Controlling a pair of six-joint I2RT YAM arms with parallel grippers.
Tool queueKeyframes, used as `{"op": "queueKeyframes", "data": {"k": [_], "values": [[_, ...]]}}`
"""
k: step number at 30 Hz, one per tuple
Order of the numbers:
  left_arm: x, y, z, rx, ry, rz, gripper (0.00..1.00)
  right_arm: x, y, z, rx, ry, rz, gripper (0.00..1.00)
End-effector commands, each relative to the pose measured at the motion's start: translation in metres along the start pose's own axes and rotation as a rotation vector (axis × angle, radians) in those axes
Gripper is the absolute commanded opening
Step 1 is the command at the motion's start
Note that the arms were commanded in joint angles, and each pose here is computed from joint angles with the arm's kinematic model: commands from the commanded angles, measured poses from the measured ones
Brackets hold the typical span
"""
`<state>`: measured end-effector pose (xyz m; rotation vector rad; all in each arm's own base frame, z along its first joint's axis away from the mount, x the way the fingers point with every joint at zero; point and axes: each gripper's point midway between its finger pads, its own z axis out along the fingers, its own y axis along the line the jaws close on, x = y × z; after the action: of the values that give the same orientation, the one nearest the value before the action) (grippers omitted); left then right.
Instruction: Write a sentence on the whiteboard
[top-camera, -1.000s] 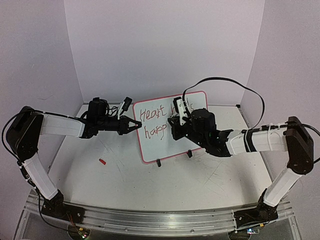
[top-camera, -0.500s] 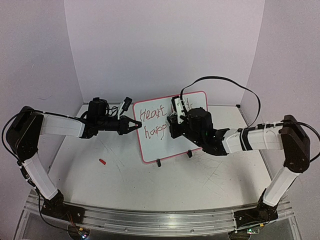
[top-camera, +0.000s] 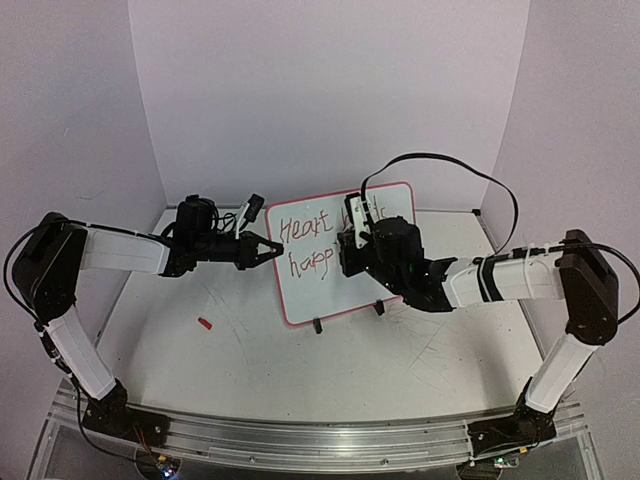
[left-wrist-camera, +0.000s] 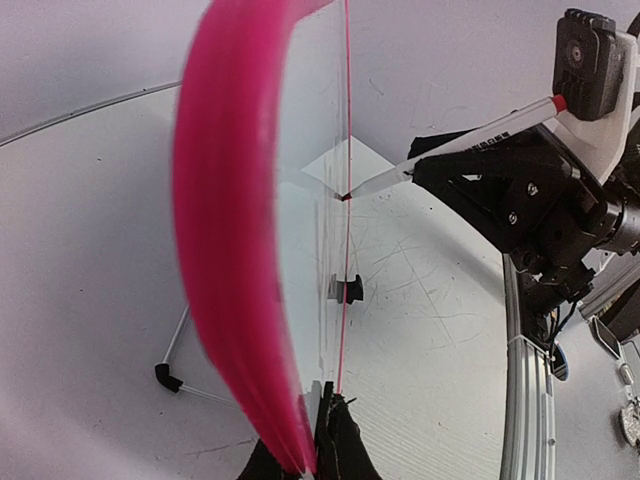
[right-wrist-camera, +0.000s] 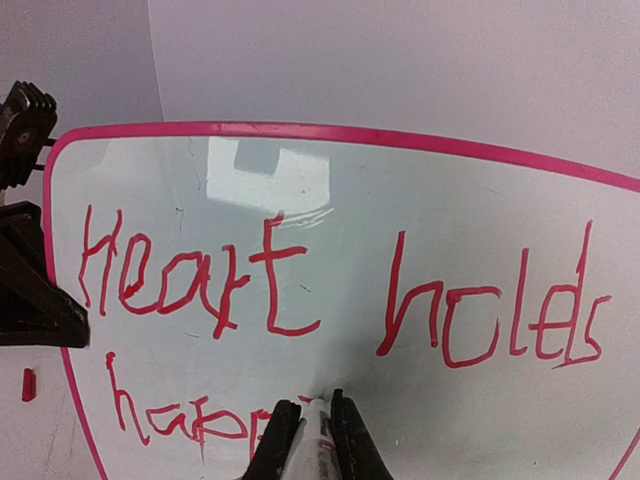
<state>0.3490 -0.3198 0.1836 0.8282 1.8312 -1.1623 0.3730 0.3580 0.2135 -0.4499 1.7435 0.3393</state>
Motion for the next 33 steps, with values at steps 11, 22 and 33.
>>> {"op": "queueKeyframes", "data": {"k": [11,22,33], "values": [[-0.003,0.034,-0.002,-0.163,0.009,0.101,0.00,-0.022,0.003,-0.017,-0.068,-0.065,0.044,0.00],[-0.003,0.034,-0.003,-0.168,0.007,0.106,0.00,-0.008,0.004,-0.004,-0.048,-0.031,0.027,0.00],[-0.003,0.034,-0.003,-0.168,0.009,0.105,0.00,0.006,0.001,0.003,-0.016,0.000,0.007,0.00]]}}
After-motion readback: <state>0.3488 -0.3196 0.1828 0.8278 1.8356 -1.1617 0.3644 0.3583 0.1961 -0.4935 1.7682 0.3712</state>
